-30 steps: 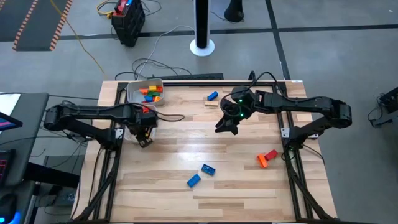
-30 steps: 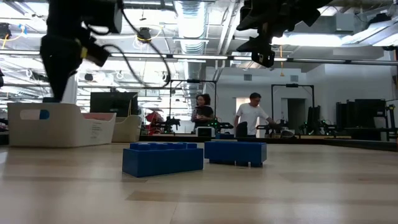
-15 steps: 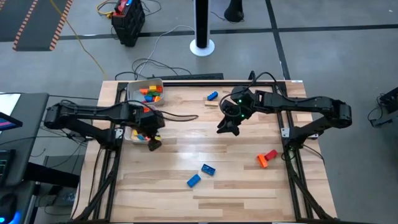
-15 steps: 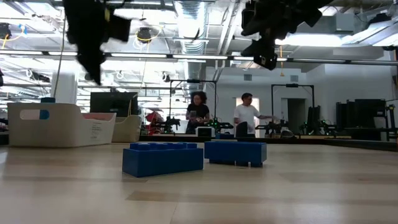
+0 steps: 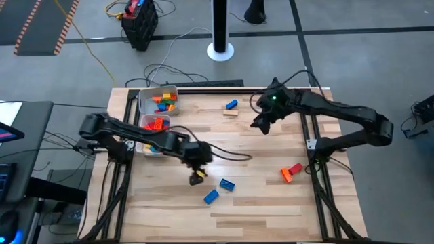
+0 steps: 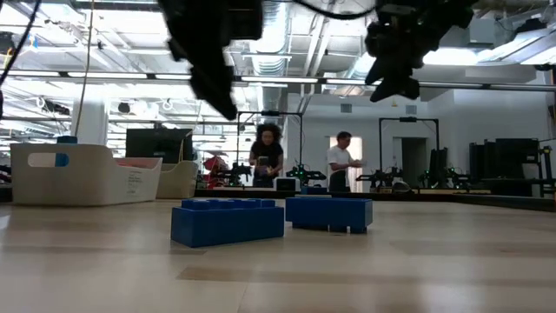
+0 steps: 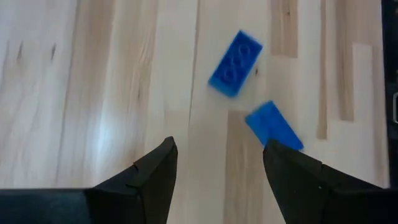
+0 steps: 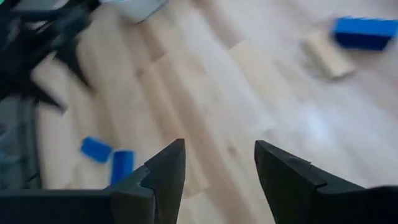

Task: Sort blocks by size
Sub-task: Put the large blue game piece into the white bin

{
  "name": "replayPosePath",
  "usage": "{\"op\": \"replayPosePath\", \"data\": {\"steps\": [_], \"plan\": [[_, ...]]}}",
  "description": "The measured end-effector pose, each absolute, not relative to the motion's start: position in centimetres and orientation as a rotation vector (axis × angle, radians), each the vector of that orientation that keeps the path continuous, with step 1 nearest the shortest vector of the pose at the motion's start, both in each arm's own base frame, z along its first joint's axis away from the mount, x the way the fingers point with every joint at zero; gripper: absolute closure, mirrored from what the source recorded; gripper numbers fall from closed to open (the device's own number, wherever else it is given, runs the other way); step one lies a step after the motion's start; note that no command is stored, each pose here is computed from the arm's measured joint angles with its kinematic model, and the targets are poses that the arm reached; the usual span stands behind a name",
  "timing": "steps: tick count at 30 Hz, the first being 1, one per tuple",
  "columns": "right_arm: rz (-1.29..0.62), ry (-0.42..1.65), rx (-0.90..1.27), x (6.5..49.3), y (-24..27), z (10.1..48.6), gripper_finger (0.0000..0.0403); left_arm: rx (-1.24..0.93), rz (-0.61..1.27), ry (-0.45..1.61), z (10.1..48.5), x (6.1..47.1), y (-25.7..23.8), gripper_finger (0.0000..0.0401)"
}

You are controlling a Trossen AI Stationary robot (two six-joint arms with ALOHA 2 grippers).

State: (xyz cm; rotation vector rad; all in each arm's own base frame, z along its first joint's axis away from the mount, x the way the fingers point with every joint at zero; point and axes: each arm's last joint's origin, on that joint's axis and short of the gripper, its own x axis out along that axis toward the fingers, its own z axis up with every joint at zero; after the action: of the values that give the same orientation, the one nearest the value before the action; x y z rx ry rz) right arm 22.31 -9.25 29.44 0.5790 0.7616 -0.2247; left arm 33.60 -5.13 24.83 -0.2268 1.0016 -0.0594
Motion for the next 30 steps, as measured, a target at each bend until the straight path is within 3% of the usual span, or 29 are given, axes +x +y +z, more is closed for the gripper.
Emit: {"op": "replayPosePath", "data": {"steps": [6, 13, 30], "plan": [[-0.365, 0.729, 0.548, 20.9, -8.1, 29.8, 0.0193, -0.105, -0.129, 0.982, 23.8, 38.2, -5.7, 0.0176], [-0.374, 0.660, 0.548, 19.9, -6.3, 31.2, 0.0196, -0.033, -0.259, 0.948, 22.9, 41.6, -6.1, 0.0176], [-0.452, 0.641, 0.528, 19.2, -3.2, 31.8, 0.0196, 0.117, -0.440, 0.850, 19.4, 44.1, -6.5, 0.0176]]}}
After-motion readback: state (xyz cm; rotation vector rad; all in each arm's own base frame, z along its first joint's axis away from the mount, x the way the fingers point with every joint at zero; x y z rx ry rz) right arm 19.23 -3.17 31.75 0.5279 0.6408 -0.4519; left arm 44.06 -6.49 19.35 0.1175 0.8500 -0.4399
